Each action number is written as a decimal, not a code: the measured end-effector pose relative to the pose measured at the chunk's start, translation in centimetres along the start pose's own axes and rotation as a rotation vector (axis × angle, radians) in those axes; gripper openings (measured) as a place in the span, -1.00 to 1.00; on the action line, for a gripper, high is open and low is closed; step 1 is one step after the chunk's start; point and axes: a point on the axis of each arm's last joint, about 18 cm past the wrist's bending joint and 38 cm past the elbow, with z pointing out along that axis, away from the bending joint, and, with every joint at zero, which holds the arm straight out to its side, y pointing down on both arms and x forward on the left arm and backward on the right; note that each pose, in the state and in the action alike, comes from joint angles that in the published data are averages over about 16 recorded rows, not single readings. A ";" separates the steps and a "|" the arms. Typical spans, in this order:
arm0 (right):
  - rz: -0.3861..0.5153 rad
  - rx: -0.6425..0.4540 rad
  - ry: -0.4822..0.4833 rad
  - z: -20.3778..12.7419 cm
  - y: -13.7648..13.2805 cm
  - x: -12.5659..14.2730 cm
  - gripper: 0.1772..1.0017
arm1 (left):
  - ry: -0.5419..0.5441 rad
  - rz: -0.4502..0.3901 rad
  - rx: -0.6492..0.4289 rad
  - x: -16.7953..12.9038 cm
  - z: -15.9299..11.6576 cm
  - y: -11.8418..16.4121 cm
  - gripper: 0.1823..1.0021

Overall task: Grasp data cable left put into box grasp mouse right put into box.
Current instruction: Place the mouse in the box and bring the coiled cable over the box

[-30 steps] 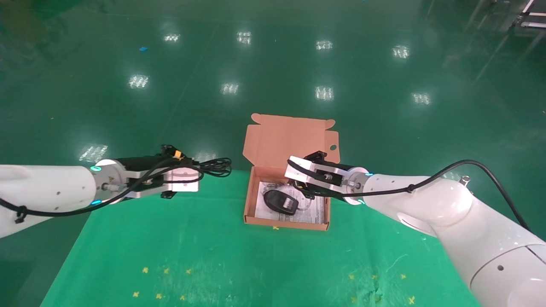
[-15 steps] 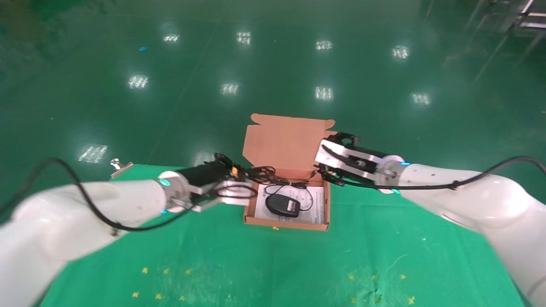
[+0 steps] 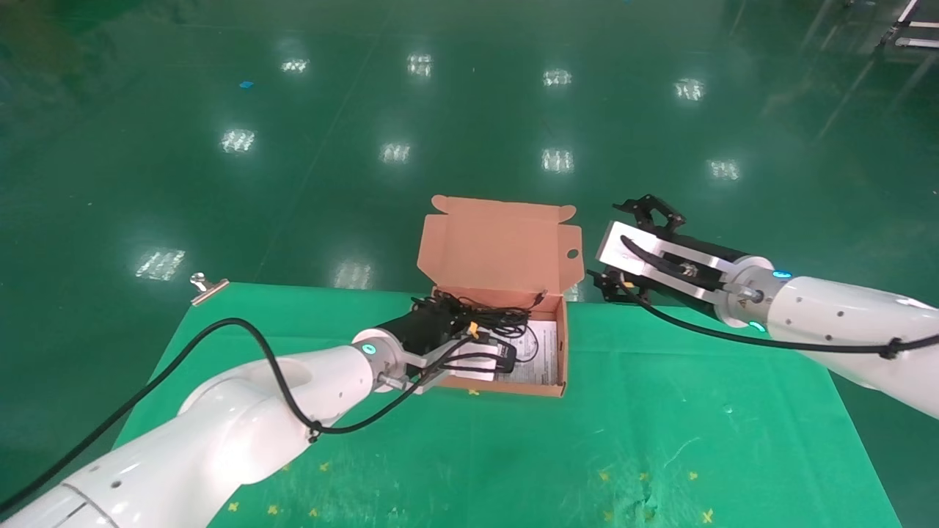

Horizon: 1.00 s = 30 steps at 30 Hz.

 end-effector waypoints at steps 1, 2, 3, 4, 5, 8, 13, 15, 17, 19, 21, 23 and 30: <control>-0.001 -0.001 0.002 -0.2 0.0 0.0 0.81 | 0.000 0.001 0.004 0.1 0.1 -0.2 -0.80; -0.002 -0.002 0.003 -0.3 -0.1 0.1 0.85 | 0.001 0.002 0.008 0.2 0.2 -0.3 -0.80; -0.004 -0.003 0.005 -0.5 -0.1 0.1 0.87 | 0.002 0.003 0.011 0.3 0.2 -0.5 -0.80; -0.006 -0.004 0.006 -0.6 -0.1 0.2 0.89 | 0.003 0.003 0.014 0.3 0.3 -0.6 -0.80; -0.008 -0.005 0.007 -0.7 -0.2 0.2 0.91 | 0.004 0.004 0.016 0.4 0.4 -0.7 -0.80; -0.012 -0.008 0.008 -0.8 -0.3 0.2 0.95 | 0.006 0.005 0.021 0.5 0.5 -0.9 -0.80; -0.015 -0.012 0.009 -0.9 -0.3 0.2 0.99 | 0.006 0.004 0.024 0.5 0.6 -1.0 -0.79; -0.015 -0.012 0.009 -0.9 -0.3 0.2 0.99 | 0.006 0.003 0.025 0.5 0.6 -1.0 -0.78; -0.016 -0.012 0.009 -1.0 -0.3 0.2 1.00 | 0.006 0.003 0.025 0.5 0.6 -1.0 -0.75; -0.016 -0.012 0.009 -0.9 -0.3 0.2 1.00 | 0.005 0.003 0.025 0.5 0.6 -1.0 -0.73; -0.015 -0.012 0.008 -0.9 -0.3 0.1 1.00 | 0.005 0.004 0.024 0.5 0.5 -1.0 -0.70; -0.013 -0.012 0.008 -0.9 -0.3 0.1 1.00 | 0.004 0.003 0.024 0.4 0.5 -0.9 -0.66; -0.021 -0.006 0.020 -1.0 -0.6 0.7 1.00 | -0.016 -0.027 0.019 -0.7 -0.1 -0.1 -0.46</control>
